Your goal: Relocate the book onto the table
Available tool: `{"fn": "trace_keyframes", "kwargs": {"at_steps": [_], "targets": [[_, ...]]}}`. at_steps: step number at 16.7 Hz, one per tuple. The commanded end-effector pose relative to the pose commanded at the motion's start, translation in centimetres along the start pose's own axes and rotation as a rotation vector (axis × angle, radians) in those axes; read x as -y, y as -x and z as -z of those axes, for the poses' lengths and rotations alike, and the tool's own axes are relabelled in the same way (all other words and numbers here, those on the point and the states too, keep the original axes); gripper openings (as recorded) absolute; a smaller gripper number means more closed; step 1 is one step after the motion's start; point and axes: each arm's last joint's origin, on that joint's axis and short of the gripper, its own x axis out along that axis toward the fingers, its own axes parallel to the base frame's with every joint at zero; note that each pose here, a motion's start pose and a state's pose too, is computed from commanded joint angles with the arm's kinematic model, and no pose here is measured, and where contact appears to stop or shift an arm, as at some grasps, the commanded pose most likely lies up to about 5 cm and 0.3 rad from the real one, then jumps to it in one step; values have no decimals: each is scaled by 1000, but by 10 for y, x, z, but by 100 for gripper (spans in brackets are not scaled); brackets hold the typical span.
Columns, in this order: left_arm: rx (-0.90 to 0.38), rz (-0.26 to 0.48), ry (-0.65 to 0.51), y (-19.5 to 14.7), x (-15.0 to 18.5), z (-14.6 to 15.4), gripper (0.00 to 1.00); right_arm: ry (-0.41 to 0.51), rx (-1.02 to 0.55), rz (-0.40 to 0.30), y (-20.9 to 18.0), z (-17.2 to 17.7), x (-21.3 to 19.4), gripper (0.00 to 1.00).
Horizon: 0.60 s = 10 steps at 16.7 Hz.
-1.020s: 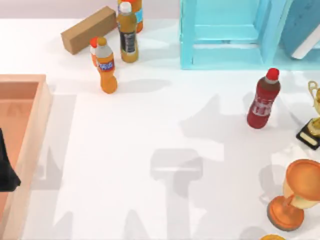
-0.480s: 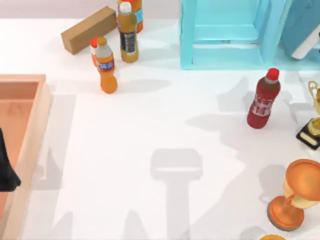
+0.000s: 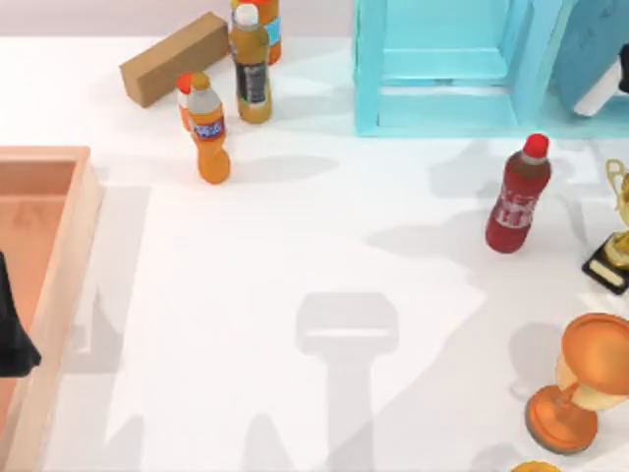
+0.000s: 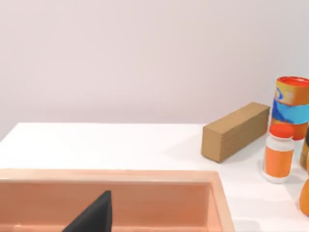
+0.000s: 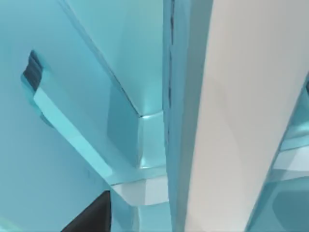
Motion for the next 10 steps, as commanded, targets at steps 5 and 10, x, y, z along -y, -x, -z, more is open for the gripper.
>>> {"fn": "trace_keyframes", "kwargs": {"at_steps": [5, 10], "targets": [[0, 0, 0, 0, 0, 0, 100, 0, 0, -1, -54, 1, 1, 100], [0, 0, 0, 0, 0, 0, 100, 0, -1, 0, -73, 3, 0, 100]]}}
